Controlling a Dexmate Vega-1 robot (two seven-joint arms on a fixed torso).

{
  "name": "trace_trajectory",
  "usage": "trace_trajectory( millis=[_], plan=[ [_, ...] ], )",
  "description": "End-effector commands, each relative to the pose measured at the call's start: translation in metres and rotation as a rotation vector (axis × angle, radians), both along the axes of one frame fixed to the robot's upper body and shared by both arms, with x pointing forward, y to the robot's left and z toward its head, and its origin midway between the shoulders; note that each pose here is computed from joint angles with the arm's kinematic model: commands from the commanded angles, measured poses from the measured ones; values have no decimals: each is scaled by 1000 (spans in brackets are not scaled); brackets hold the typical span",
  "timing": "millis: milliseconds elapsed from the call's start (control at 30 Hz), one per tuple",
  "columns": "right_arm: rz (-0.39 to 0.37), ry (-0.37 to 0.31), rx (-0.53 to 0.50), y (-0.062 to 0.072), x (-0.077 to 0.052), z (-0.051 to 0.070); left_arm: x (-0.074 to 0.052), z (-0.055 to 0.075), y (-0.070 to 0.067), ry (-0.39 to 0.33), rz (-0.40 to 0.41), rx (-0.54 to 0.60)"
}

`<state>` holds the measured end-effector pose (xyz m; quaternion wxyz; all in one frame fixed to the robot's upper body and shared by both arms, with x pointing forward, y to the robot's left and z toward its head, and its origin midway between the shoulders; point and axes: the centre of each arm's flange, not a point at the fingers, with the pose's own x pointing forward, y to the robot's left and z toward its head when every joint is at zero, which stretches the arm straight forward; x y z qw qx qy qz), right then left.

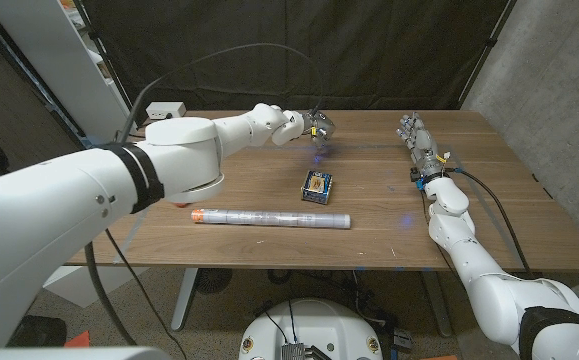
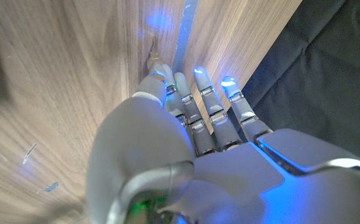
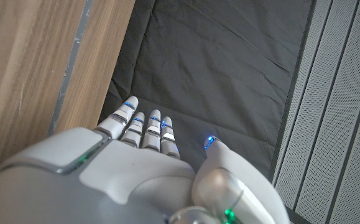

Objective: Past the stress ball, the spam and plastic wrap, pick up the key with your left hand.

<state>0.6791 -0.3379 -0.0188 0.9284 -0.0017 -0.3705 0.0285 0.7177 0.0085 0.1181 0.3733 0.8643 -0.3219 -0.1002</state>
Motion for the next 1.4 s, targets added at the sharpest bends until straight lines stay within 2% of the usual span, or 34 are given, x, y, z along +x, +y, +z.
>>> trace_trajectory(
  millis=[33, 800, 1400],
  plan=[
    [-3, -9, -9, 3, -2, 6, -13, 13, 6, -35, -65, -32],
    [-3, -20, -30, 10, -9, 10, -33, 29, 27, -126, -72, -121],
    [-11, -21, -35, 12, -22, 5, -58, 41, 35, -188, -83, -168]
  ],
)
